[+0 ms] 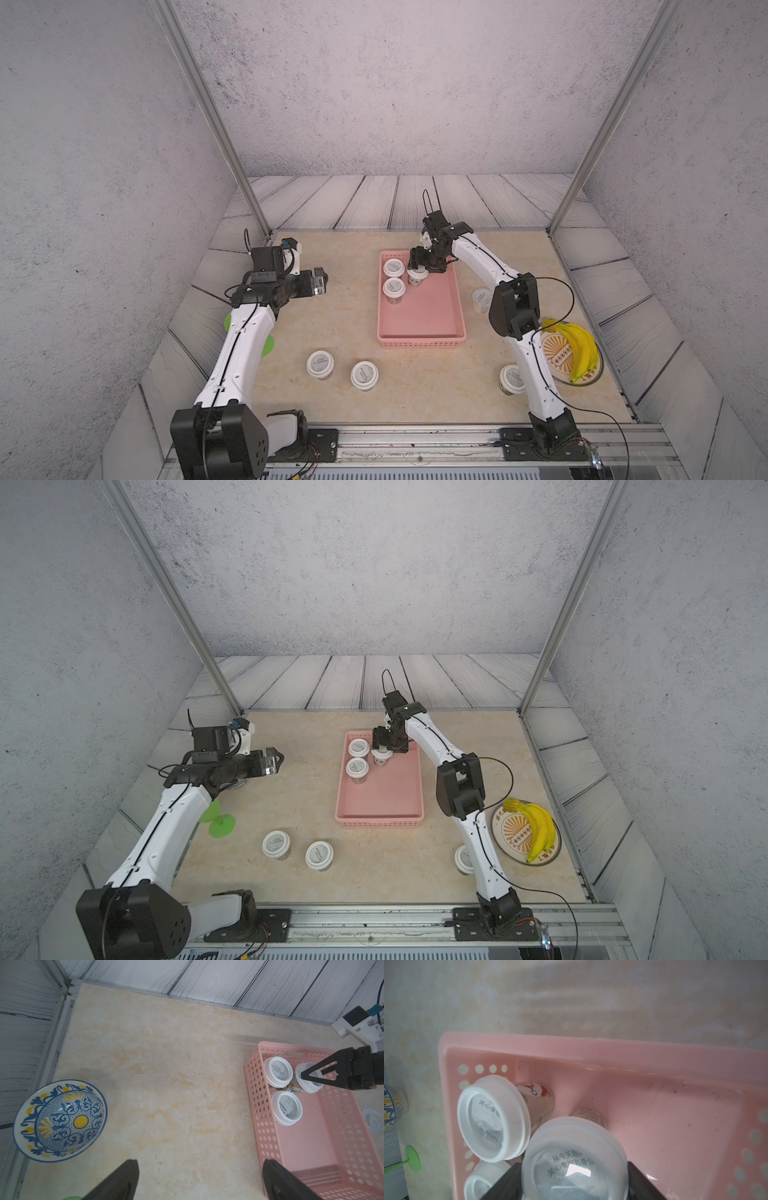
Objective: Put the yogurt in the basket
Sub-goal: Place the yogurt in the basket.
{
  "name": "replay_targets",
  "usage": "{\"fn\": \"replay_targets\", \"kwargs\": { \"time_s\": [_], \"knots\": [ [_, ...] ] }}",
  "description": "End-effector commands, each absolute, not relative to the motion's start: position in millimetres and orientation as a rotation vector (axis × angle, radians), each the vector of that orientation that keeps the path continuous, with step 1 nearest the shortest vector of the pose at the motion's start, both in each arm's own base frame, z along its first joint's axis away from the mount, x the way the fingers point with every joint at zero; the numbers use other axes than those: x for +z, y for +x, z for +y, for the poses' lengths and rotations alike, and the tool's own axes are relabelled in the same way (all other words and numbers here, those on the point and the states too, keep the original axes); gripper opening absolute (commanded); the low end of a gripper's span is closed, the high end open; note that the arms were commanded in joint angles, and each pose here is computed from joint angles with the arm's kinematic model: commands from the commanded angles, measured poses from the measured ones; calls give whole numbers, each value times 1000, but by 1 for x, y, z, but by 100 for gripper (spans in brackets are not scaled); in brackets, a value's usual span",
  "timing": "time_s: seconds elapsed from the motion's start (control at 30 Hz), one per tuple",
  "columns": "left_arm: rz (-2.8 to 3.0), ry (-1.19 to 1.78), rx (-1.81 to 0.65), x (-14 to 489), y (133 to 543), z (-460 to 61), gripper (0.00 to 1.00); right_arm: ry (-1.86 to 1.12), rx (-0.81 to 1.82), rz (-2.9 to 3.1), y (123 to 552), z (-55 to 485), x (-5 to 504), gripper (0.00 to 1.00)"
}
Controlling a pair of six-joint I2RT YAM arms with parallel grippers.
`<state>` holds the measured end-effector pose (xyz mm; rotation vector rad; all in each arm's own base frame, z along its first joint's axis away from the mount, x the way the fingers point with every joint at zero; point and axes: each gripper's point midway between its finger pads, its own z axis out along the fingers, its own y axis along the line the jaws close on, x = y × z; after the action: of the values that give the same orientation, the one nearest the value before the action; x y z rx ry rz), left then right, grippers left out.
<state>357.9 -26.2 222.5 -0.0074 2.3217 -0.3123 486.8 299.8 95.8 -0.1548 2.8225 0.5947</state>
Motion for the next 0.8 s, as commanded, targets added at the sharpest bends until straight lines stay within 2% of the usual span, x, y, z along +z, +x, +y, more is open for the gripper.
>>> {"fn": "replay_targets", "kwargs": {
  "time_s": [0.0, 0.47, 0.77],
  "knots": [
    [2321, -21, -319, 222, 358, -24, 98, -166, 539, 2832, 486, 296, 94, 75],
    [2320, -26, -317, 223, 357, -23, 98, -176, 519, 2829, 490, 297, 89, 76],
    [2312, -24, -322, 224, 357, -23, 99, -186, 518, 2811, 489, 299, 97, 84]
  ]
}}
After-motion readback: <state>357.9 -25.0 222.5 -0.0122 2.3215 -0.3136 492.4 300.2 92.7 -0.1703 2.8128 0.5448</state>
